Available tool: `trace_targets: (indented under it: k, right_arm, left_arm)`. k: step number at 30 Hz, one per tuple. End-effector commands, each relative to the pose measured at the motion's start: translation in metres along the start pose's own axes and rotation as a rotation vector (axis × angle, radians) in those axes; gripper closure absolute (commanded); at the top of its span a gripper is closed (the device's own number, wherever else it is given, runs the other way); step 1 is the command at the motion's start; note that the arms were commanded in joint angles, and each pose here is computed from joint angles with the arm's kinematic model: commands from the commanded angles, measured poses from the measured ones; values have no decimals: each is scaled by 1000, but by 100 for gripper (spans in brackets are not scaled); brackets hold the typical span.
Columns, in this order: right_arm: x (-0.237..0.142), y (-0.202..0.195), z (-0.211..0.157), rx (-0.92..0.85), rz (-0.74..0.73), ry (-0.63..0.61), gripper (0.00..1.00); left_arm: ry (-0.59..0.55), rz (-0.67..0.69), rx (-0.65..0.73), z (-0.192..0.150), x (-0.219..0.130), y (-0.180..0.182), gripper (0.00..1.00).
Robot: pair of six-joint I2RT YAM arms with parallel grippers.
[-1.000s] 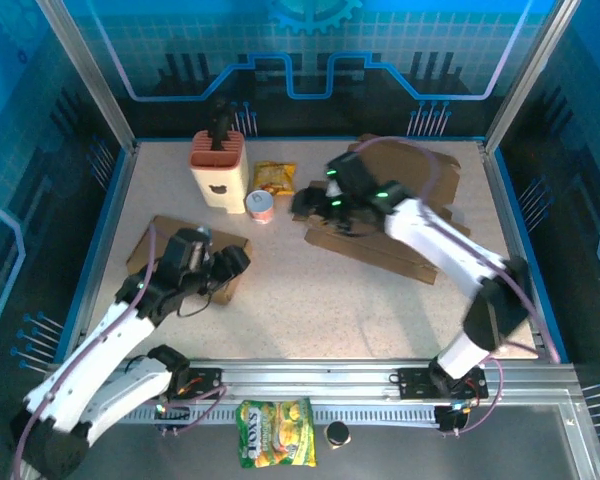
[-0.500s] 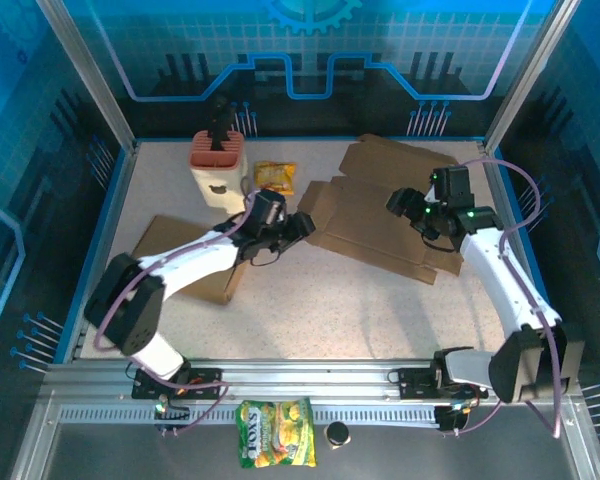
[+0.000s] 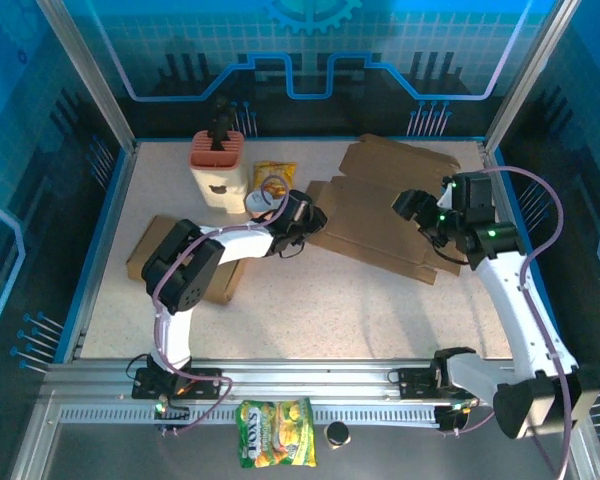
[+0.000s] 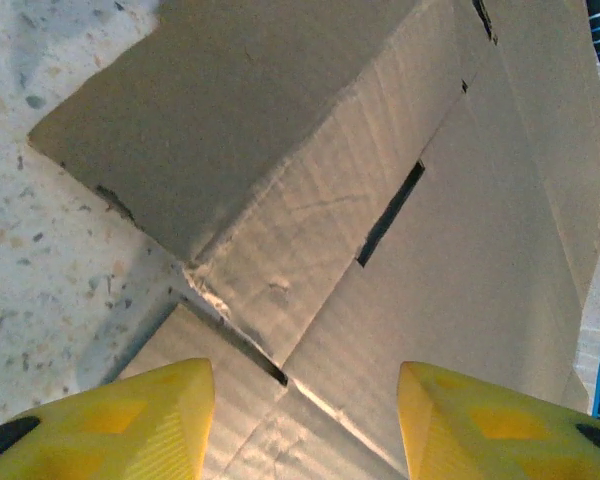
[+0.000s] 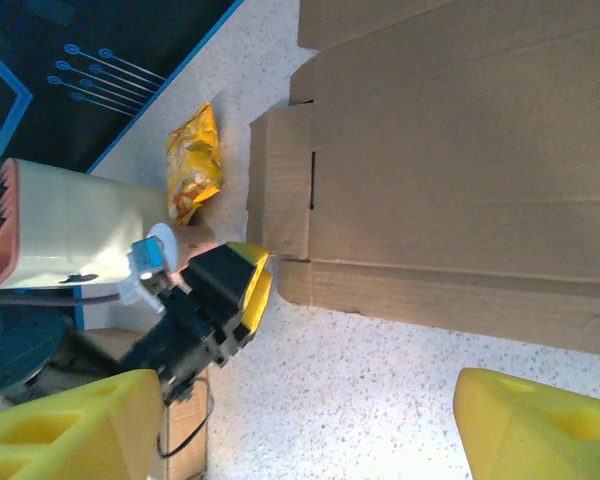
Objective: Fold the paper box
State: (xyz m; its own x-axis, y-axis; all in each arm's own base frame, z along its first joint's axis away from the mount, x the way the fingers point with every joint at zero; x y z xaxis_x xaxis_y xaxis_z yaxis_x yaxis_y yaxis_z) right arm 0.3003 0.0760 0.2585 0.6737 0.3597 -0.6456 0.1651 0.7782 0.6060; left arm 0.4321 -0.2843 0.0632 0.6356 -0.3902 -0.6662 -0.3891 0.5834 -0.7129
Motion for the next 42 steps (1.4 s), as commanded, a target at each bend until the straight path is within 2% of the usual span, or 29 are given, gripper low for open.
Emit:
trace_targets:
  k: [1, 7, 9, 11, 15, 23, 25, 28, 33, 37, 42]
  right_arm:
    - [-7, -2, -12, 35, -10, 43, 22]
    - [-11, -1, -10, 37, -9, 39, 22]
    - [-8, -3, -14, 45, -6, 50, 22]
    - [-2, -5, -19, 73, 8, 64, 22]
    - [12, -14, -39, 163, 15, 66, 22]
    - [54, -43, -86, 543, 27, -90, 16]
    - [60, -44, -90, 576, 17, -135, 13]
    - [69, -43, -93, 621, 3, -142, 10]
    - [87, -48, -97, 676, -20, -156, 6]
    - [91, -48, -78, 681, -3, -234, 7]
    - [104, -47, -70, 704, 14, -234, 12]
  left_arm:
    - [-42, 10, -26, 11, 15, 6, 49]
    - [-63, 12, -48, 18, 20, 8, 52]
    - [-71, 9, -54, 21, 22, 10, 55]
    - [-74, -13, -59, 24, 26, 9, 67]
    - [-83, -88, -75, 28, 27, -1, 100]
    - [-111, -256, -213, 37, -20, -58, 100]
    - [-97, -278, -271, 34, -32, -69, 100]
    - [-100, -291, -356, 31, -47, -72, 100]
    - [-105, -307, -412, 32, -67, -77, 100]
    - [-81, -316, -443, 27, -74, -77, 100]
    - [-64, -320, -463, 22, -82, -74, 100]
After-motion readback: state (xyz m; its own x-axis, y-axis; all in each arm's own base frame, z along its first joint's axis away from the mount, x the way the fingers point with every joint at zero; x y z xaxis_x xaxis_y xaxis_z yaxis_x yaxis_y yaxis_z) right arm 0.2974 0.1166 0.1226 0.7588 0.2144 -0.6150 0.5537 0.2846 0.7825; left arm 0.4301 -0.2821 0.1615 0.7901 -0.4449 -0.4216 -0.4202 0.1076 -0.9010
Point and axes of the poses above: each hand's point on the last joint's axis, 136 mm out from that joint toward the fingers, its own x axis out along the fingers, its own y axis along the line the jaws close on, z = x × y, the point moved 1 cm from there along -x, back along the fingers, and after that the axes turned 6 degrees about -x, right-handed, at the moved point
